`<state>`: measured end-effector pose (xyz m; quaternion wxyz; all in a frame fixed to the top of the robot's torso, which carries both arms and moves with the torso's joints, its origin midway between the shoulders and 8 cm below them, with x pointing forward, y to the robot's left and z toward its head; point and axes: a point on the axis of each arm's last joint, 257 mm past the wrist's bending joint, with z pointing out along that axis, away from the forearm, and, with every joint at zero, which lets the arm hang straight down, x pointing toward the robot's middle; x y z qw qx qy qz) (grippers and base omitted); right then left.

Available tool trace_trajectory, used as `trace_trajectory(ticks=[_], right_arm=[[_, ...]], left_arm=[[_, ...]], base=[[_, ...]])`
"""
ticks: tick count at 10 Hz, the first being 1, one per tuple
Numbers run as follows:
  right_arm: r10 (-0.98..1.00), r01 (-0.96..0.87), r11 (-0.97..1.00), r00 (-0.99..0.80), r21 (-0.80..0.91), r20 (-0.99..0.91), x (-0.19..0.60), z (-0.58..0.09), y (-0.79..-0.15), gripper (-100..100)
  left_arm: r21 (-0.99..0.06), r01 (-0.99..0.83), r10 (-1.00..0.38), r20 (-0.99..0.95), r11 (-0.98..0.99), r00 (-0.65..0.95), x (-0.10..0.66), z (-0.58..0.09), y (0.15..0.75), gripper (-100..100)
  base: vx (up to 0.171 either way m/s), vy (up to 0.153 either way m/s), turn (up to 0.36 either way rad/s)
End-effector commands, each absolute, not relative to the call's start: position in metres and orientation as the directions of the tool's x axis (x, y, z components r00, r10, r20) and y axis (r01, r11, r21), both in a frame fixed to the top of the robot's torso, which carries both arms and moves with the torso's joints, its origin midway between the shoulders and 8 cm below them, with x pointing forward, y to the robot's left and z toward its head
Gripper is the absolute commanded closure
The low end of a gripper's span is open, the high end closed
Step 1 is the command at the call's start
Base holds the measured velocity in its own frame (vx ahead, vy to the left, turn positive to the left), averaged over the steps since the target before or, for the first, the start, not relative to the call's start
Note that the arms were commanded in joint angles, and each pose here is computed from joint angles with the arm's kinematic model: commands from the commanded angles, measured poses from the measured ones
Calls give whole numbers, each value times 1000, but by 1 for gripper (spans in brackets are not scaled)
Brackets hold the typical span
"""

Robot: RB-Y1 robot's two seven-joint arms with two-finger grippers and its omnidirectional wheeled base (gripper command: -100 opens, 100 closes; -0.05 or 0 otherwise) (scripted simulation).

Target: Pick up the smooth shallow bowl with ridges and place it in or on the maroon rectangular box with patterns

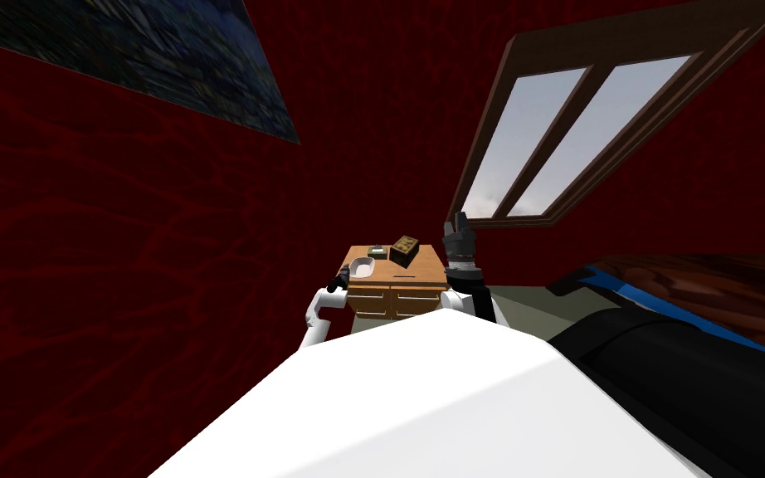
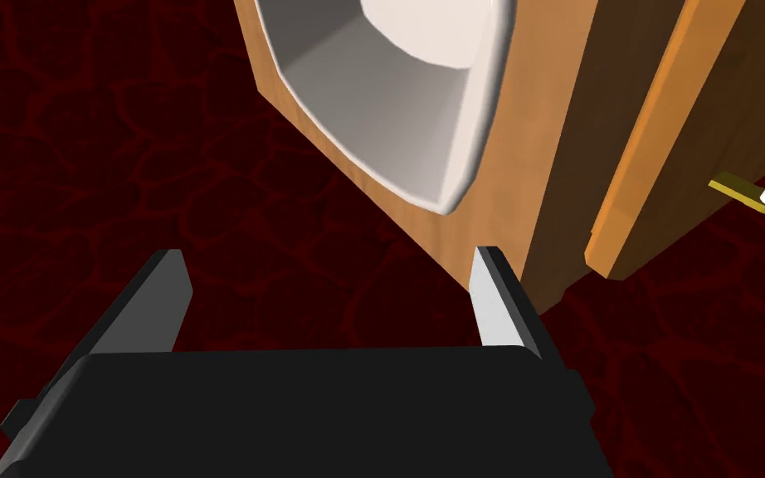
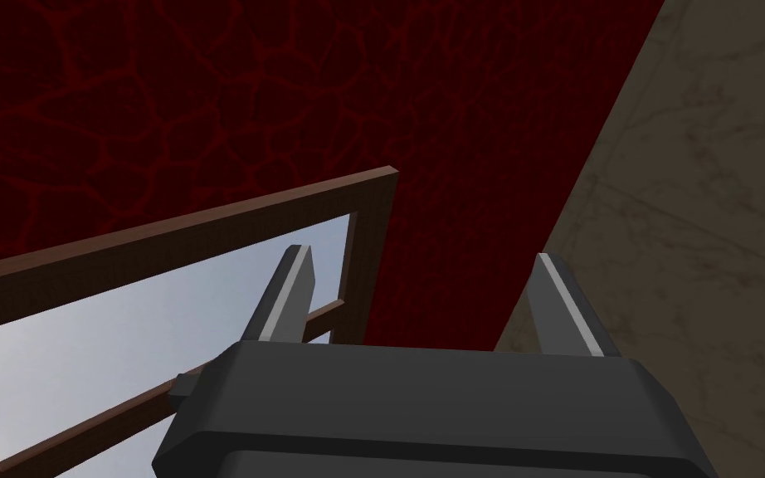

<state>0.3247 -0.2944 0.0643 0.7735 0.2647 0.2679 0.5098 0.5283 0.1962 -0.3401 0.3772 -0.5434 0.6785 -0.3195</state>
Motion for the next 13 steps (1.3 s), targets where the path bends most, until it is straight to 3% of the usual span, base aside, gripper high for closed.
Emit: trace_trajectory(ticks=[1,10,11,12,13], right_arm=[[930,-647,340,337,683,-145,325,64,-294,0],[930,-647,340,337,683,-144,325,64,-294,0],[930,-647,340,337,683,-144,325,64,-294,0],[930,-647,340,337,683,-144,325,64,-294,0],[930,-647,340,337,683,-144,325,64,-294,0]], left_arm=[[-817,-540,-979,-155,202,-132,527,-352,186,-100],[-716,-679,-985,-74,162,-157,505,-394,129,-100],[-713,-682,-985,-72,161,-157,504,-395,128,0],[-714,-682,-985,-72,161,-157,504,-403,131,-100],[-714,-682,-985,-72,160,-157,504,-406,132,-100]], base=[[11,16,-59],[7,12,-26],[0,0,0],[36,-11,-9],[67,-12,-5]])
